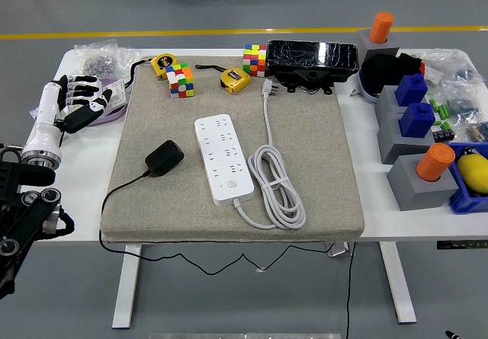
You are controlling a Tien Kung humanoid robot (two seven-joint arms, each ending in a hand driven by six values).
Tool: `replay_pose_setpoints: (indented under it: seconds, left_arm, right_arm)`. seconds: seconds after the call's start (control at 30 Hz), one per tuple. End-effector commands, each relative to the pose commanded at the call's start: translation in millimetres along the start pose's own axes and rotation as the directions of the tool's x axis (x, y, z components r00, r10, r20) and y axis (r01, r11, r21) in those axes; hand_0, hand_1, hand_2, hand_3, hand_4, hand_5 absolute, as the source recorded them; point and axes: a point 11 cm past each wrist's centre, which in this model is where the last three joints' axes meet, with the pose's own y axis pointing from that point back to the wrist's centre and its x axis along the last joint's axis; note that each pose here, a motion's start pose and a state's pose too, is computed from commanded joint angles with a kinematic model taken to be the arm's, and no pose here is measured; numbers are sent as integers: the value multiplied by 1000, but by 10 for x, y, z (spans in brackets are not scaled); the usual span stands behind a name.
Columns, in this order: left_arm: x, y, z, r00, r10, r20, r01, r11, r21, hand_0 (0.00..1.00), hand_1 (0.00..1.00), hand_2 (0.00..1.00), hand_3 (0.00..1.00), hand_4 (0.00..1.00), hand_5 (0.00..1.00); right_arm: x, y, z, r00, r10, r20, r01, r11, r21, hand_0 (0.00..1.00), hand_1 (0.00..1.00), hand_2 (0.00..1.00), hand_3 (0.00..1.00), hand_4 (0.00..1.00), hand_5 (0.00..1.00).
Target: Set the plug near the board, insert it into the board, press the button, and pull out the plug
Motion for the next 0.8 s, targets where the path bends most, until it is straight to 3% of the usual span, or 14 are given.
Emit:
replay_pose_setpoints:
  seconds: [0.8]
  left_arm:
    - [-49,13,2,1000,-18,4,18,1000,3,509,604,546,583,781,285]
  right_arm:
    - [-19,-1,-18,1000,-5,3,5,1000,4,545,646,667,566,908,429]
